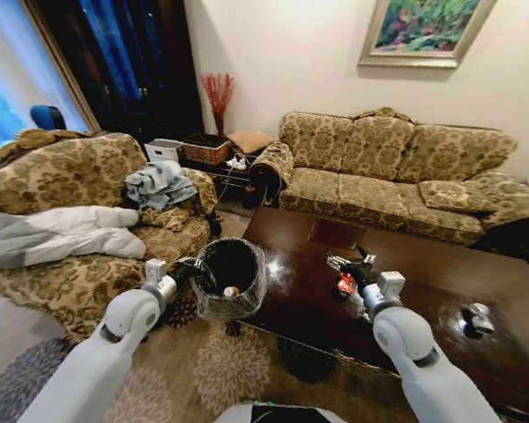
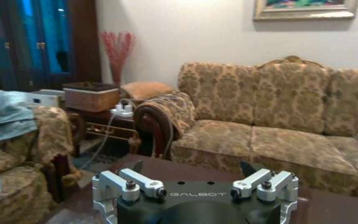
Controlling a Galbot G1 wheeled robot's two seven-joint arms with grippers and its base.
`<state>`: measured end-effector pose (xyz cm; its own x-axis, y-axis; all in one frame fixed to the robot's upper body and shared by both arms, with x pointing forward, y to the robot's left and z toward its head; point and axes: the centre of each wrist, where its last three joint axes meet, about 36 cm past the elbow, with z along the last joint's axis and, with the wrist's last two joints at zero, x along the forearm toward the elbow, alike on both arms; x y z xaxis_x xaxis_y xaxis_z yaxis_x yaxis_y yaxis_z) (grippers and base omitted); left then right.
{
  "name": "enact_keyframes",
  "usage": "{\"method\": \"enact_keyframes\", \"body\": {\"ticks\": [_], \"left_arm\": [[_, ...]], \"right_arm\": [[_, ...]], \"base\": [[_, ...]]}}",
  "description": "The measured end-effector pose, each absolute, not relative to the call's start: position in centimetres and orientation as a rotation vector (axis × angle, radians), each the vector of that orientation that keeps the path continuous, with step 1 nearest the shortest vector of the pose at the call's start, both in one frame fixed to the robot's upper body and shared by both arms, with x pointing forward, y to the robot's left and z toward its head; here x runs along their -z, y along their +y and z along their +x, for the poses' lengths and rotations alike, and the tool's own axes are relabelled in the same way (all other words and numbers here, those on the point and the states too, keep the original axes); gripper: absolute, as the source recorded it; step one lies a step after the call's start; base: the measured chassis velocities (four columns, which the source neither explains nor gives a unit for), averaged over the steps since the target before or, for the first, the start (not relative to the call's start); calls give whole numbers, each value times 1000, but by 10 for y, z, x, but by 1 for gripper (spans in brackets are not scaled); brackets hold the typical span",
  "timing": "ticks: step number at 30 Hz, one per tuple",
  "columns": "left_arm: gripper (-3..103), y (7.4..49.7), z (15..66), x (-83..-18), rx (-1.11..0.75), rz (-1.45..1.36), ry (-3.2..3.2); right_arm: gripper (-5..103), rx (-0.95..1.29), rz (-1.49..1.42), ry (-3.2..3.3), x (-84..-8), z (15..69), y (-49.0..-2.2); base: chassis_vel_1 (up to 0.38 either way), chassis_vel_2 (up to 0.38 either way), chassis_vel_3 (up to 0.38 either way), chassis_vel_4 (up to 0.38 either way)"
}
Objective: Move to the front of the table and place the trash on the table into the trash bin.
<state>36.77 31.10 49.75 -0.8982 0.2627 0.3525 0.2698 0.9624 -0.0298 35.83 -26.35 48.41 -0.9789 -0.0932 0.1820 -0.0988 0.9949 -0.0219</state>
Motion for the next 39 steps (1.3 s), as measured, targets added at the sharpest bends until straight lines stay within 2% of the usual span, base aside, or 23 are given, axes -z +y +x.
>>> {"method": "enact_keyframes", "body": {"ticks": [19, 25, 39], "left_arm": [[4, 312, 350, -497, 14, -389, -2791], [4, 311, 344, -501, 30, -386, -2806], [4, 307, 339, -504, 21, -392, -2816]], "right_arm": [[100, -34, 100, -2882, -449, 370, -263], [100, -35, 26, -2862, -417, 380, -268], [100, -12, -4, -2834, -407, 384, -267]], "base": [[-107, -109, 1, 0], [0, 0, 0, 0], [-15, 12, 16, -12]]}}
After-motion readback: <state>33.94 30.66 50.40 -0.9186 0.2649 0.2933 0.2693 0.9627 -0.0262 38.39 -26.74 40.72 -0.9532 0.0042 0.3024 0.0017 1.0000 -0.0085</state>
